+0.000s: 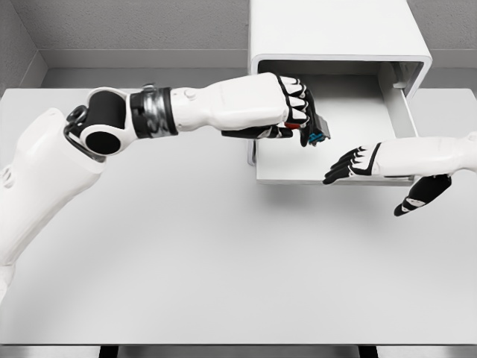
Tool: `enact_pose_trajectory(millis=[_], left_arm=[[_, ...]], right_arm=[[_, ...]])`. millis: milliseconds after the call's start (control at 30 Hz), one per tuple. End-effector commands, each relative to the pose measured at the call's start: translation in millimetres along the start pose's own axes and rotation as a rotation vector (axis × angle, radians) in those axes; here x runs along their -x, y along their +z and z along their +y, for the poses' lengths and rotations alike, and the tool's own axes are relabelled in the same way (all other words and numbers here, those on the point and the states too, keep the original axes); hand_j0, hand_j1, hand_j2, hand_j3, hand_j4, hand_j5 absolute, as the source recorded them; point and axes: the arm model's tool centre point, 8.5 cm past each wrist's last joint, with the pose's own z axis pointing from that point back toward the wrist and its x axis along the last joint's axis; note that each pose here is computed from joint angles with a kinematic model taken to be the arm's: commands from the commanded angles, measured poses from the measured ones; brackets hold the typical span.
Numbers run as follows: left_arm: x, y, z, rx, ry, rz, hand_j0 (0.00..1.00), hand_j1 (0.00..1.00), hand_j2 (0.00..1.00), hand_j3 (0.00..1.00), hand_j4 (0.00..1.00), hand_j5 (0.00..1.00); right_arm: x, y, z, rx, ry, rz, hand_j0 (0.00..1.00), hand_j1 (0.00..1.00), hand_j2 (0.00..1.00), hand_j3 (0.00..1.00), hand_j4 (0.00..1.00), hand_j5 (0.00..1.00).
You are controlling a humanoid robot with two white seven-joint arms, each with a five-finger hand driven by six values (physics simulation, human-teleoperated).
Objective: Slide open multi-storey tabletop storage cabinets and put open load switch and slide close multi-storey tabletop storage cabinets
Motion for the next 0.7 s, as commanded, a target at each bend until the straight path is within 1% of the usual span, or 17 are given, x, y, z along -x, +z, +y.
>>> enact_pose_trajectory(millis=[0,33,67,133,167,233,300,467,600,633,667], left_arm=[[3,-1,-2.7,0.005,0.004,0.011,0.45,0.45,0.45,0.45,0.45,0.45],[3,-1,-2.7,0.005,0.004,0.011,0.45,0.45,0.45,0.45,0.45,0.45],[3,-1,-2.7,0.005,0.004,0.011,0.48,0.48,0.48,0.48,0.48,0.48],[1,-3,0.8,-0.001,-0.004,0.003,0.68,0.68,0.68,0.68,0.68,0.68],[1,-3,2.0,-0.005,-0.006,0.002,0.81,0.81,0.81,0.81,0.81,0.81],[0,-3,3.1,-0.009,-0.009,0.0,0.88,0.88,0.88,0.88,0.88,0.88],[0,-4,5.7,-0.012,-0.015,-0.003,0.91,0.91,0.91,0.91,0.91,0.91],[-2,-4,9.9,-0.017,-0.023,-0.008,0.91,0.91,0.91,0.91,0.91,0.91],[-18,-8,26.4,-0.045,-0.056,-0.062,0.93,0.93,0.93,0.93,0.93,0.93],[-23,-6,36.7,-0.063,-0.051,-0.086,0.93,0.93,0.93,0.93,0.93,0.93],[-20,5,38.6,-0.059,-0.045,-0.075,0.95,0.95,0.95,0.95,0.95,0.95]], right_arm=[[0.4,3,-0.2,0.005,-0.007,0.006,1.0,1.0,1.0,1.0,1.0,1.0],[0.4,3,-0.5,0.006,-0.006,0.007,1.0,1.0,1.0,1.0,1.0,1.0],[0.3,4,-1.0,0.007,-0.005,0.008,1.0,1.0,1.0,1.0,1.0,1.0],[0.2,4,-1.5,0.008,-0.004,0.008,1.0,1.0,1.0,1.0,1.0,1.0],[0.1,5,-2.4,0.01,-0.002,0.01,1.0,1.0,1.0,1.0,1.0,1.0],[-0.1,5,-3.5,0.011,0.001,0.01,1.0,1.0,1.0,1.0,1.0,1.0],[0.2,7,-3.1,0.011,0.0,0.015,1.0,1.0,1.0,1.0,1.0,1.0],[-0.1,7,-3.0,0.011,0.0,0.015,1.0,1.0,1.0,1.0,1.0,1.0],[-0.1,7,-3.0,0.011,0.0,0.015,1.0,1.0,1.0,1.0,1.0,1.0],[-0.2,7,-3.5,0.012,0.002,0.015,1.0,1.0,1.0,1.0,1.0,1.0],[-0.2,7,-3.5,0.012,0.002,0.015,1.0,1.0,1.0,1.0,1.0,1.0]])
